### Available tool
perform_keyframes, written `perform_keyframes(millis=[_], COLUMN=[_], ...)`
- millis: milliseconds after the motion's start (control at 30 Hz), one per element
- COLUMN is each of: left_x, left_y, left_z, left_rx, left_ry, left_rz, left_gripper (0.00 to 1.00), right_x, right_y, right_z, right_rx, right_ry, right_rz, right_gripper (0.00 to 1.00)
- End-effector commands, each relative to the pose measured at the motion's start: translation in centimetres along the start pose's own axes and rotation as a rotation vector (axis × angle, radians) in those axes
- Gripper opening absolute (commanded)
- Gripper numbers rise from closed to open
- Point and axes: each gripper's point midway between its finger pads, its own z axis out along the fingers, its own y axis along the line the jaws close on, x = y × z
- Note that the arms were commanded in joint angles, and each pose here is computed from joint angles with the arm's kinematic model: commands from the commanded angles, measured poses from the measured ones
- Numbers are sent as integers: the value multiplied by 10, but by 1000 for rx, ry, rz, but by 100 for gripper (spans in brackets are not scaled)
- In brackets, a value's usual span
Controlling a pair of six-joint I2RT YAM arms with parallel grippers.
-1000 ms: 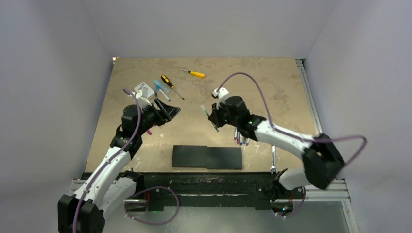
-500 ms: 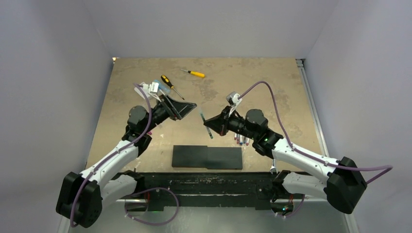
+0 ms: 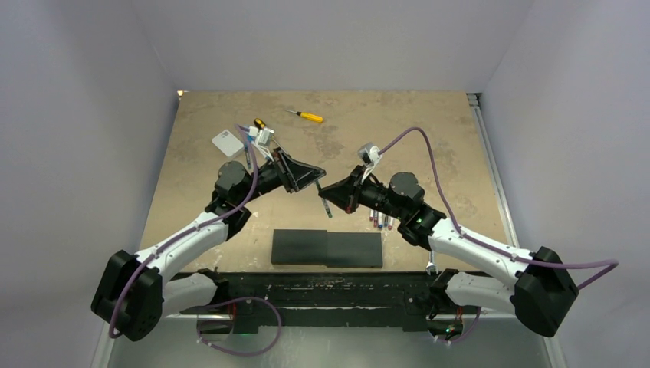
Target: Open the pen caps
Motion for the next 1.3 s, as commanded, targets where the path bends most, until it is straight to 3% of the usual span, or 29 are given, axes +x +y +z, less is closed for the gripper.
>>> perform_keyframes(millis=[0, 100, 200, 233, 300, 367, 467, 533, 600, 700, 833, 1100, 1267], left_x=[-12, -8, -6, -7, -8, -9, -9, -10, -11, -13, -31, -122, -144], left_y=[-26, -28, -28, -28, -28, -31, -38, -41, -45, -49, -53, -61, -60], left_z=[9, 10, 10, 10, 9, 9, 9, 8, 8, 7, 6, -7, -4], left_rx=[83, 89, 80, 75, 72, 81, 112, 131, 143, 155, 141, 226, 213], left_ry=[-7, 0, 5, 3, 1, -2, -3, -2, -6, -15, -79, -333, -387], left_rz=[75, 77, 70, 68, 63, 56, 42, 34, 27, 24, 43, -50, -45], left_gripper=[21, 0, 0, 0, 0, 0, 0, 0, 0, 0, 0, 0, 0], right_x=[-20, -21, -22, -24, -26, -27, -26, -28, -29, -27, -23, -14, -16], right_y=[14, 14, 14, 13, 15, 19, 28, 32, 36, 38, 36, 25, 19], right_z=[1, 1, 1, 1, 2, 2, 3, 3, 4, 6, 3, -8, -13], right_rx=[-42, -37, -34, -29, -32, -50, -88, -109, -127, -141, -135, -73, -24], right_ry=[-56, -58, -63, -66, -70, -64, -52, -54, -48, -33, -26, -26, -35], right_rz=[-18, -19, -11, -5, 7, 22, 61, 65, 72, 77, 73, 87, 85], right_gripper=[0, 0, 0, 5, 32, 51, 58, 54, 41, 2, 0, 0, 0])
